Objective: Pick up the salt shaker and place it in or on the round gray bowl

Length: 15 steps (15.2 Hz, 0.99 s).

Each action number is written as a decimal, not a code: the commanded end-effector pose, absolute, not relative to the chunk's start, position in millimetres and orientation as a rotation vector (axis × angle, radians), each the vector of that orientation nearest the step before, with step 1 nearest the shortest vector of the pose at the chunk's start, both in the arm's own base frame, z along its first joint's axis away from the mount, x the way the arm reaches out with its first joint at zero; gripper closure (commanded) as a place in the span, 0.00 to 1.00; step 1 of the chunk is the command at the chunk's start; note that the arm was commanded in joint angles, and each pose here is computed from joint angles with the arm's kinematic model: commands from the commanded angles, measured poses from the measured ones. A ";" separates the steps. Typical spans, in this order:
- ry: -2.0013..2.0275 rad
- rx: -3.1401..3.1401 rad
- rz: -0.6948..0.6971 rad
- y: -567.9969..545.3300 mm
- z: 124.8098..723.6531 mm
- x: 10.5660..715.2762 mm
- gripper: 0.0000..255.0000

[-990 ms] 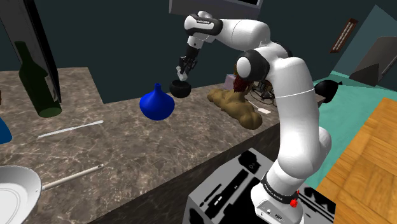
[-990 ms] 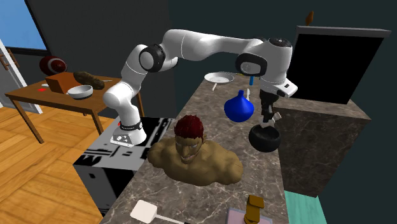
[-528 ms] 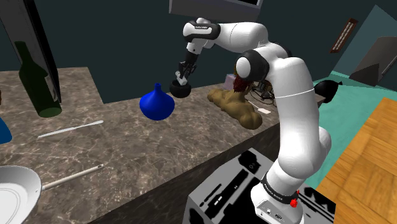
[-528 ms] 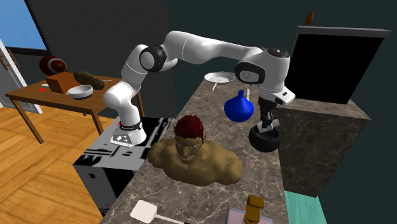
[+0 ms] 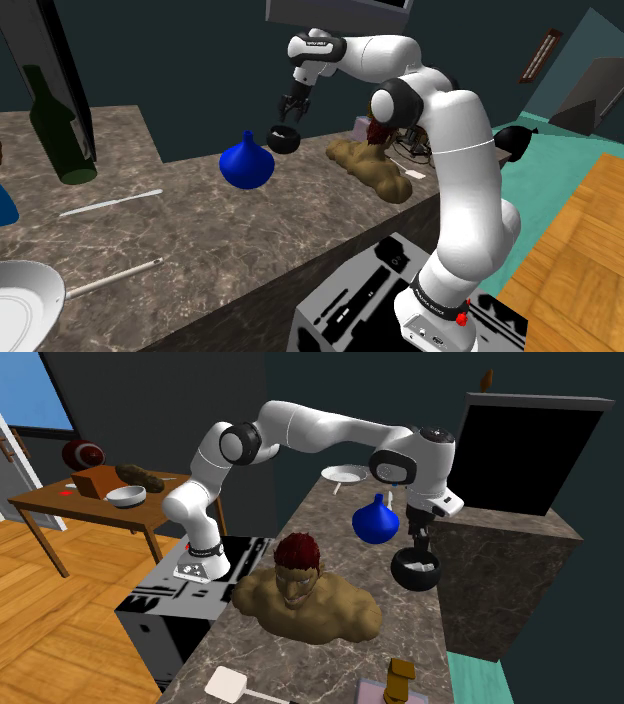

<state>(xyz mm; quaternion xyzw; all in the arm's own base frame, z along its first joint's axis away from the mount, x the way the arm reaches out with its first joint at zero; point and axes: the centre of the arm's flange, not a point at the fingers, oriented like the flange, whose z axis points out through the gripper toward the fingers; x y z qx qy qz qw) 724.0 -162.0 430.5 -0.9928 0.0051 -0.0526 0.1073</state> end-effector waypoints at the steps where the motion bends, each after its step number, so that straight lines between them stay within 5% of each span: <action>1: 0.015 -2.922 -0.155 -162.0 430.5 724.0 0.00; 15: 0.015 -2.922 -0.155 -172.6 479.0 718.7 0.00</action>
